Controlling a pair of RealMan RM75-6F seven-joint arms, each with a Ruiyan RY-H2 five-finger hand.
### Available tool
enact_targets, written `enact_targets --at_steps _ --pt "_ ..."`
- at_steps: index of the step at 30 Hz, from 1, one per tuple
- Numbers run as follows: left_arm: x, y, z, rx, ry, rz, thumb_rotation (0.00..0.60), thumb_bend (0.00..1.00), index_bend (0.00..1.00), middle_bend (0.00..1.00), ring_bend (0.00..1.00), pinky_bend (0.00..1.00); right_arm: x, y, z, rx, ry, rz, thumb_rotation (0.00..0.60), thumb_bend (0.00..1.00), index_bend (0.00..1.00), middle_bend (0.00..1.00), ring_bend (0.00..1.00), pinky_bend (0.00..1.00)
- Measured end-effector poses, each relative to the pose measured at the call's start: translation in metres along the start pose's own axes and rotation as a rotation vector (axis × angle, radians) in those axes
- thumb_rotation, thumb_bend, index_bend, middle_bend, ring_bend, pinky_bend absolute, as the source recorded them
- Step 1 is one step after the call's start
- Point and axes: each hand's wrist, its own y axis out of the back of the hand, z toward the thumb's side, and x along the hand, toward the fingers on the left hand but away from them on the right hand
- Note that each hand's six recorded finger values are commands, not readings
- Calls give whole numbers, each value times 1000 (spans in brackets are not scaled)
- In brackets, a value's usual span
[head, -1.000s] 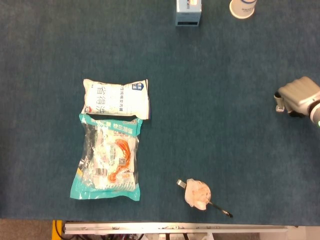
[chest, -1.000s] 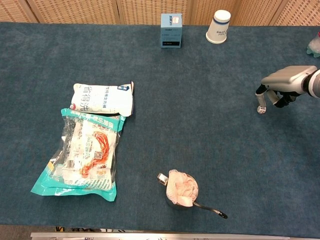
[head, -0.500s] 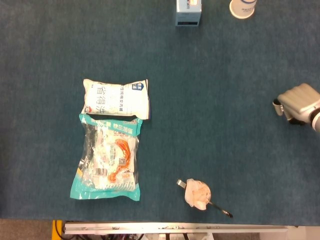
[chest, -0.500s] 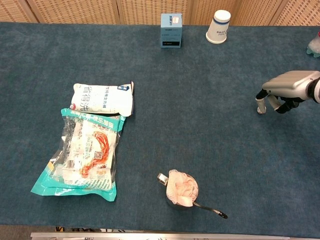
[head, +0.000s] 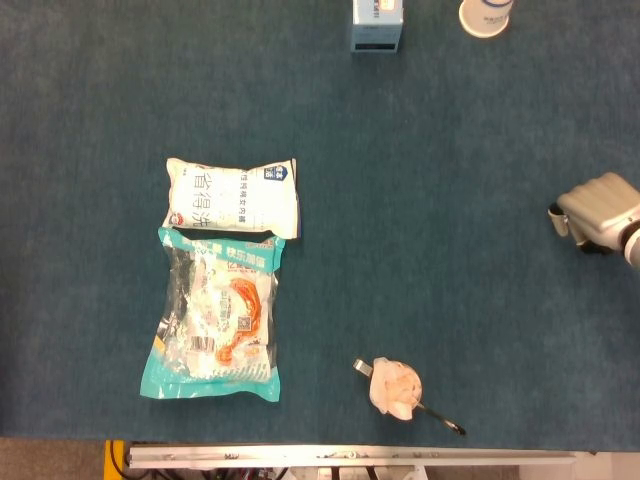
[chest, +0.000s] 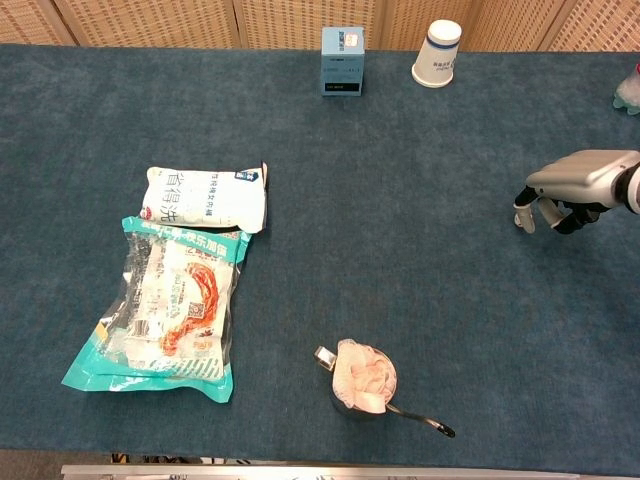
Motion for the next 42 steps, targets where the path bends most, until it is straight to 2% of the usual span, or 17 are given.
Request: enact_targets --at_steps 16,42 --pt "-1 0 0 0 -3 -1 600 256 444 325 197 349 -8 -5 -2 23 -19 3 600 1000 442 1000 1000 1000" --pt "-1 0 0 -3 -3 -2 600 257 444 325 197 349 -11 2 -11 47 -54 -59 600 1000 442 1000 1000 1000"
